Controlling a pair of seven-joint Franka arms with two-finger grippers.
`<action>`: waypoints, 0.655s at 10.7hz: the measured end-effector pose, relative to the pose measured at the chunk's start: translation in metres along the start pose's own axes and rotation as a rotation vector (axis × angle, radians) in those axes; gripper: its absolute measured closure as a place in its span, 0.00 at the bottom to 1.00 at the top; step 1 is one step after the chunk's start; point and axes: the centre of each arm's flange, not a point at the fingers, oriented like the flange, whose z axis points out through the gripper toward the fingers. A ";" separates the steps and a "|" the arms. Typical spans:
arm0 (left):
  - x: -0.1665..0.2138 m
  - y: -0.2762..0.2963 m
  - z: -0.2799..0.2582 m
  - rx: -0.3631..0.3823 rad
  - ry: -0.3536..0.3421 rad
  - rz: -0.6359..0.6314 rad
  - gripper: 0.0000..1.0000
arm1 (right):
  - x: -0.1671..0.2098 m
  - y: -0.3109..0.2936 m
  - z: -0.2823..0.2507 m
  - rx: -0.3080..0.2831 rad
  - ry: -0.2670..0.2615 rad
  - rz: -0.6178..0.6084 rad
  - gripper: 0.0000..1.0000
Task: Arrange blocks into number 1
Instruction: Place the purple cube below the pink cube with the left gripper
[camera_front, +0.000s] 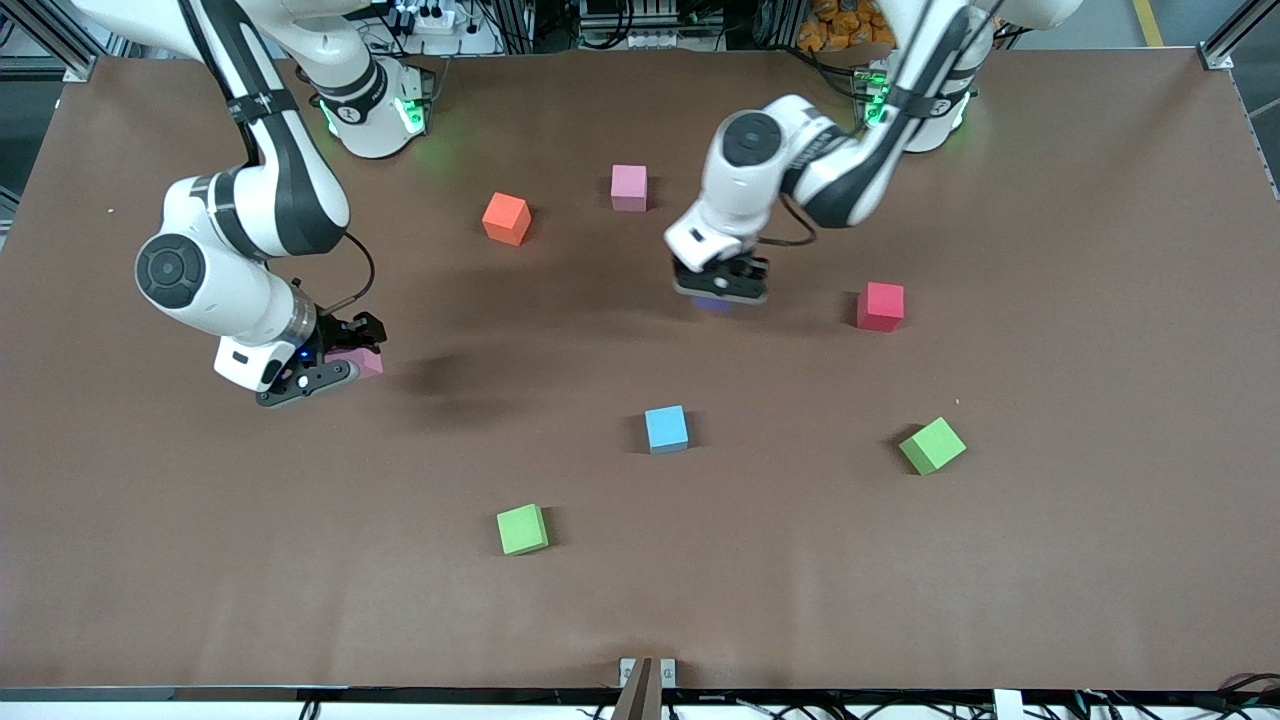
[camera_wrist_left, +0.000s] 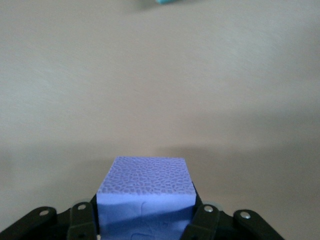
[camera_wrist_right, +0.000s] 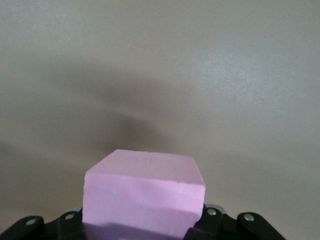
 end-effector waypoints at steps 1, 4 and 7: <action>-0.008 0.021 0.007 -0.009 -0.010 -0.027 0.39 | 0.000 0.000 0.000 0.000 -0.002 0.000 0.33; -0.020 0.064 0.030 -0.033 -0.048 -0.097 0.39 | 0.000 0.001 0.001 0.001 -0.005 0.001 0.33; -0.039 0.087 0.060 -0.014 -0.082 -0.128 0.39 | 0.001 -0.012 0.005 0.003 -0.016 0.005 0.33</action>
